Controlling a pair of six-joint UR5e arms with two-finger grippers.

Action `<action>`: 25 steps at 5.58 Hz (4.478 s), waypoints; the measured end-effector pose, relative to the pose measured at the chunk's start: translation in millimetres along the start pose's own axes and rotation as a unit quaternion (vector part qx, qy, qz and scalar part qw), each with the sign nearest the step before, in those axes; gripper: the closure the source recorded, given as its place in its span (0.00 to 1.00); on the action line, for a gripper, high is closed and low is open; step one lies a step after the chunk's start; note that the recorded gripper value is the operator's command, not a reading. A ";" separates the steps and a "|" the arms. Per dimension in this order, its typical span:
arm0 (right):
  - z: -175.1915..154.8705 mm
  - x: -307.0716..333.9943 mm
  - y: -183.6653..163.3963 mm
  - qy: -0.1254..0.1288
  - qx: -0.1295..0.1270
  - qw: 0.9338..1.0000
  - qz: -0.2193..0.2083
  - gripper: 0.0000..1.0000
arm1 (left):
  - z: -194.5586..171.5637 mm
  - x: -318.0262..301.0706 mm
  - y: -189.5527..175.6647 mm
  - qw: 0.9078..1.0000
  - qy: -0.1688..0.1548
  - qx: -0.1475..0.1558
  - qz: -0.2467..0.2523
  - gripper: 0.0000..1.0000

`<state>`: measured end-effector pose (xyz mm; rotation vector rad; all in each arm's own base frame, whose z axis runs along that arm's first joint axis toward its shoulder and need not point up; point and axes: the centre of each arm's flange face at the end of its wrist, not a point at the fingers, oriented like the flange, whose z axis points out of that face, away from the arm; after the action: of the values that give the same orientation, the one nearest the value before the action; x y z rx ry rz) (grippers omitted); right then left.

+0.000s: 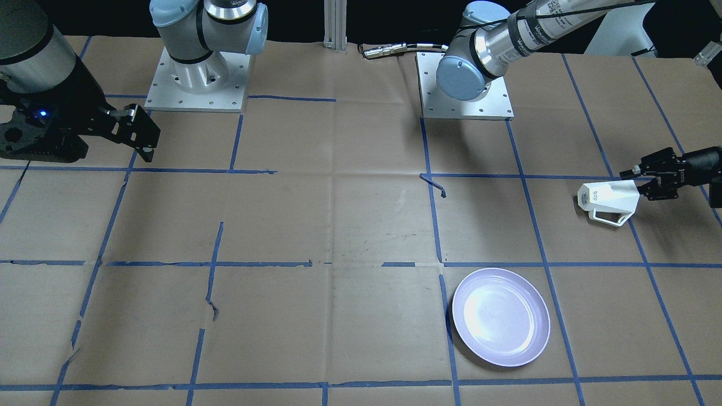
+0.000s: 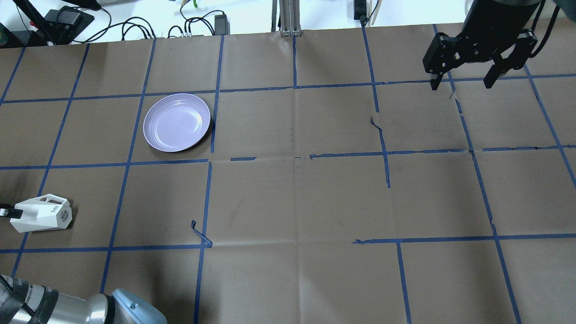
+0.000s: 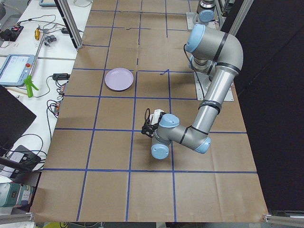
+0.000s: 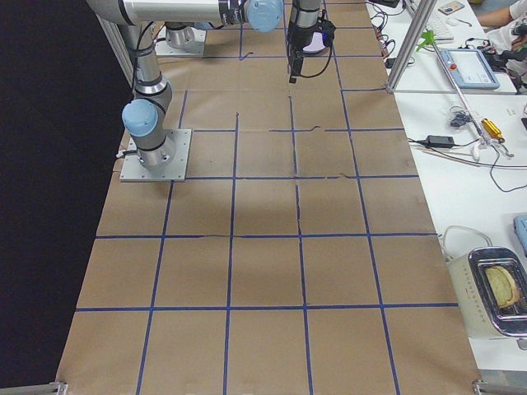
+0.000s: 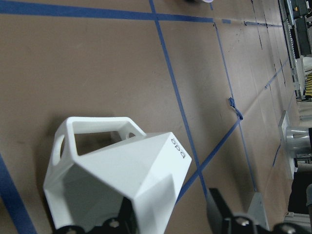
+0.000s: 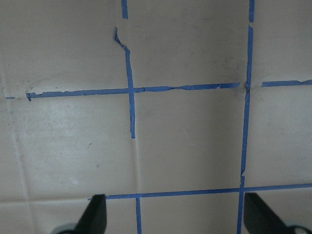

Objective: Flip cup and place on plate
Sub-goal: 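Lift the white mug with the left gripper and rotate it upright, then carry the upright mug with the left gripper over the lavender plate, then lower the mug onto the plate center with the left gripper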

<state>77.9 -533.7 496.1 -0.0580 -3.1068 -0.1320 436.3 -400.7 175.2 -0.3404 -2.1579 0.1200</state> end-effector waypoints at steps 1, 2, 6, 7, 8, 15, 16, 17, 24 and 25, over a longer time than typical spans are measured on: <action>0.0 0.0 0.0 0.000 0.000 1.000 0.000 0.00 | -1.5 4.8 -3.5 1.000 -0.001 0.007 0.000 1.00; 0.0 0.0 0.0 0.000 0.000 1.000 0.000 0.00 | -6.0 14.9 -9.1 1.000 -0.006 0.016 -0.001 1.00; 0.0 0.0 0.0 0.000 0.000 1.000 0.000 0.00 | -10.2 164.3 -109.5 0.995 -0.099 -0.022 -0.012 1.00; 0.0 0.0 0.0 0.000 0.000 1.000 0.000 0.00 | 11.6 218.0 -150.0 0.990 -0.130 -0.044 -0.007 1.00; 0.0 0.0 0.0 0.000 0.000 1.000 0.000 0.00 | 43.9 269.3 -190.9 0.984 -0.164 -0.064 0.001 1.00; 0.0 0.0 0.0 0.000 0.000 1.000 0.000 0.00 | 283.5 326.3 -314.3 0.886 -0.411 -0.179 0.121 1.00; 0.0 0.0 0.0 0.000 0.000 1.000 0.000 0.00 | 304.7 317.0 -321.4 0.880 -0.422 -0.178 0.124 1.00; -0.1 0.0 0.0 0.000 0.000 1.000 0.000 0.00 | 316.3 306.5 -327.7 0.880 -0.431 -0.166 0.113 1.00; -0.1 0.0 -0.1 0.000 0.000 1.000 0.000 0.00 | 356.6 276.7 -338.4 0.880 -0.436 -0.158 0.105 0.13; 0.0 0.0 0.0 0.000 0.000 1.000 0.000 0.00 | 356.4 278.2 -338.6 0.880 -0.437 -0.157 0.105 0.02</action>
<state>77.8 -533.8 496.1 -0.0580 -3.1068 -0.1316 -72.4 -630.1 262.6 -0.8345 -3.0399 0.0451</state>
